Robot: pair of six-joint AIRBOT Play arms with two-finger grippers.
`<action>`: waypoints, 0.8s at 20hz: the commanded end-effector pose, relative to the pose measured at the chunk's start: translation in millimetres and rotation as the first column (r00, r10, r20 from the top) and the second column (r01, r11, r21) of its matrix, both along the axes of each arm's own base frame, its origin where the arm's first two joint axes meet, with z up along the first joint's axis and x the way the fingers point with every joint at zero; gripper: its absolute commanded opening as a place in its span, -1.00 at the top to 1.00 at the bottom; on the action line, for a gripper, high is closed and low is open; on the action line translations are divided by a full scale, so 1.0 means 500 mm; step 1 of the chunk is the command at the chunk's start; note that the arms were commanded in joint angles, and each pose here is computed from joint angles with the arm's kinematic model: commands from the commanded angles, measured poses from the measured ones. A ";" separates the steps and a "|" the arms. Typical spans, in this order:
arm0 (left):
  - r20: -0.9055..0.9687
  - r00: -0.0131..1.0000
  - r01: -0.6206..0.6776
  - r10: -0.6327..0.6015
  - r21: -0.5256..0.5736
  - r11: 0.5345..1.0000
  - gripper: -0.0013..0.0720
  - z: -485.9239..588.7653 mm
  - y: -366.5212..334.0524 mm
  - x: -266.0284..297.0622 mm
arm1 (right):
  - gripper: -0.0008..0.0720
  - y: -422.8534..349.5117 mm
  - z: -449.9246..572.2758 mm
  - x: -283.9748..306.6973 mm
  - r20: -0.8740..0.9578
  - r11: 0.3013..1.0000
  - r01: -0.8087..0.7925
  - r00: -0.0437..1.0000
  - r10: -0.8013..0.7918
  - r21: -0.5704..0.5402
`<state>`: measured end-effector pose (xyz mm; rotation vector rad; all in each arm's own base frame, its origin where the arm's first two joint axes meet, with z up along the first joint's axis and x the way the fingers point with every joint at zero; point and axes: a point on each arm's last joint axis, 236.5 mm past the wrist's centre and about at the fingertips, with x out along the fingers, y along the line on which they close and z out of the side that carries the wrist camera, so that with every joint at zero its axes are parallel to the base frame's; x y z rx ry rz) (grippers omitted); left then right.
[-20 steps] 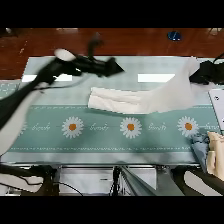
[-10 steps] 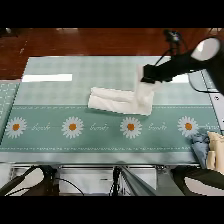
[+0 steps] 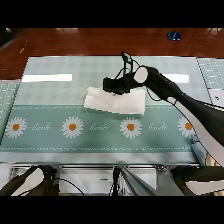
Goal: Fold the shirts.
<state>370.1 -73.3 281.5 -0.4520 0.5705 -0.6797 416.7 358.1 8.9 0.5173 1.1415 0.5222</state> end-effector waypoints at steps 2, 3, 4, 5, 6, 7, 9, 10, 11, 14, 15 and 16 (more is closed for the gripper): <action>-0.124 0.986 0.107 -0.109 -0.027 0.994 0.89 -0.133 -0.080 -0.017 | -0.50 0.068 0.071 0.025 0.114 0.987 0.005 0.993 -0.023 0.159; -0.155 0.981 0.109 -0.113 -0.039 0.993 0.89 -0.169 -0.093 -0.018 | -0.50 0.066 0.098 0.025 0.147 0.985 -0.017 0.989 -0.009 0.170; -0.183 0.976 0.108 -0.115 -0.047 0.993 0.89 -0.201 -0.102 -0.020 | -0.50 0.055 0.123 0.025 0.173 0.985 -0.030 0.985 0.000 0.170; -0.217 0.969 0.104 -0.115 -0.058 0.993 0.88 -0.233 -0.110 -0.024 | -0.50 0.037 0.148 0.024 0.191 0.986 -0.040 0.982 0.008 0.164; -0.252 0.960 0.104 -0.118 -0.069 0.992 0.88 -0.263 -0.117 -0.030 | -0.50 0.008 0.172 0.023 0.205 0.988 -0.050 0.979 0.019 0.145; -0.283 0.952 0.103 -0.121 -0.079 0.992 0.88 -0.287 -0.120 -0.035 | -0.49 -0.033 0.190 0.021 0.216 0.992 -0.061 0.976 0.037 0.106; -0.286 0.948 0.123 -0.137 -0.068 0.990 0.87 -0.312 -0.122 -0.040 | -0.49 -0.148 0.193 0.011 0.200 0.997 -0.068 0.977 0.076 -0.043; -0.271 0.952 0.134 -0.144 -0.055 0.989 0.78 -0.314 -0.121 -0.038 | -0.49 -0.238 0.171 0.000 0.147 0.984 -0.049 0.986 0.075 -0.172; -0.247 0.959 0.138 -0.142 -0.036 0.990 0.46 -0.315 -0.114 -0.033 | -0.49 -0.347 0.139 -0.021 0.066 0.942 -0.027 0.996 0.052 -0.335; -0.268 0.962 0.087 -0.060 0.088 0.992 -0.24 -0.363 -0.058 -0.018 | -0.50 -0.630 0.073 -0.088 -0.140 0.752 0.011 0.981 -0.136 -0.659; -0.294 0.955 0.078 -0.033 0.142 0.987 -0.24 -0.389 -0.038 -0.019 | -0.51 -0.659 0.054 -0.097 -0.170 0.764 0.030 0.969 -0.182 -0.645; -0.332 0.943 0.077 -0.012 0.183 0.980 -0.24 -0.415 -0.022 -0.025 | -0.57 -0.661 0.029 -0.096 -0.190 0.812 0.063 0.959 -0.210 -0.580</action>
